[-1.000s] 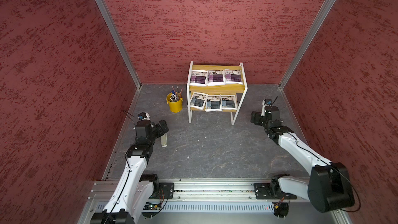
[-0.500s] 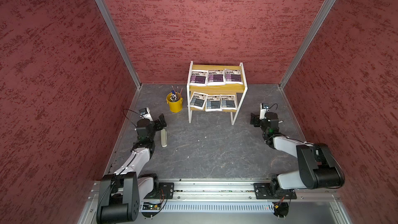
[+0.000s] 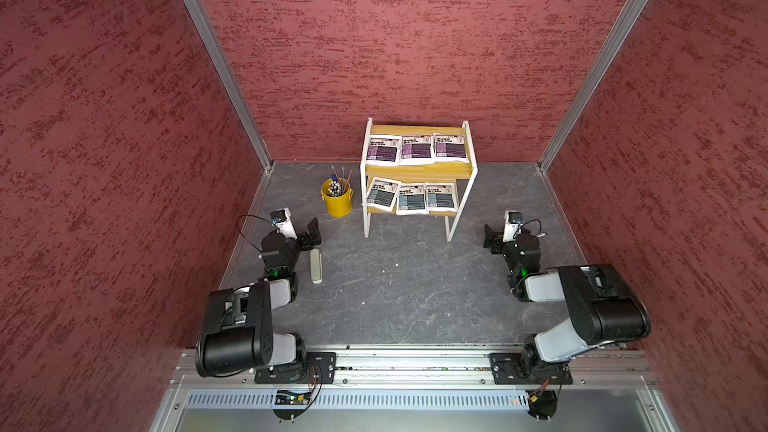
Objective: Place the bagged coffee beans on the shelf by color
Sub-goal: Reset both arms
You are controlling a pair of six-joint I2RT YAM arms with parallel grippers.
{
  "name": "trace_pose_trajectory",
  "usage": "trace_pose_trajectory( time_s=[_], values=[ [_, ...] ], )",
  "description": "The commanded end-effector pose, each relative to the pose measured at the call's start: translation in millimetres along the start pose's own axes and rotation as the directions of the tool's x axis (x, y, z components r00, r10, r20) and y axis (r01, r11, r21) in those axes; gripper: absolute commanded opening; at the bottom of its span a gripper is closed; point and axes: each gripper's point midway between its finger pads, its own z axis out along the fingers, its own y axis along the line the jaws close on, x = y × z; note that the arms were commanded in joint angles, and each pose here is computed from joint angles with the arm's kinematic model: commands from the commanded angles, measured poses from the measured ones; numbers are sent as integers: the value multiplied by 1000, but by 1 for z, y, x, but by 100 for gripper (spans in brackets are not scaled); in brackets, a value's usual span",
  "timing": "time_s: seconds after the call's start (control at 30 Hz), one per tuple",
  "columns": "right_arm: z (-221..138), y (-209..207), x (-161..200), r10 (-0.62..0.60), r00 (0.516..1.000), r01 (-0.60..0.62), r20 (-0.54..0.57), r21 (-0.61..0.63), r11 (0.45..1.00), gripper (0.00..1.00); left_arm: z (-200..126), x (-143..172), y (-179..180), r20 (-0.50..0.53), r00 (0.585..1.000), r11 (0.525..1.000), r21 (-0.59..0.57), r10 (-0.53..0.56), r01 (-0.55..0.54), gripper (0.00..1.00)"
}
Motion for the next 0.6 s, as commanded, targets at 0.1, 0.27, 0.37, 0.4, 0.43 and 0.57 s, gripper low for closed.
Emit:
trace_pose_trajectory(
  time_s=[0.1,0.27,0.37,0.4,0.43,0.57],
  values=[
    [10,0,-20,4,1000,-4,27,-9,1000,98,7,2,-18,84,993,994,61,84,-90,100],
    [12,0,-20,9,1000,-8,20,-15,1000,98,23,7,-13,-6,996,996,-8,92,-92,100],
    [11,-1,-20,10,1000,-10,22,-13,1000,98,28,8,-17,-20,992,991,-38,127,-128,100],
    [11,0,-20,9,1000,-8,21,-13,1000,98,28,7,-18,-16,991,990,-38,135,-135,100],
    [11,0,-20,10,1000,-9,22,-13,1000,98,28,8,-17,-20,991,990,-40,135,-135,100],
    [11,0,-20,7,1000,-7,24,-12,1000,98,28,8,-18,-17,991,990,-36,135,-136,100]
  ],
)
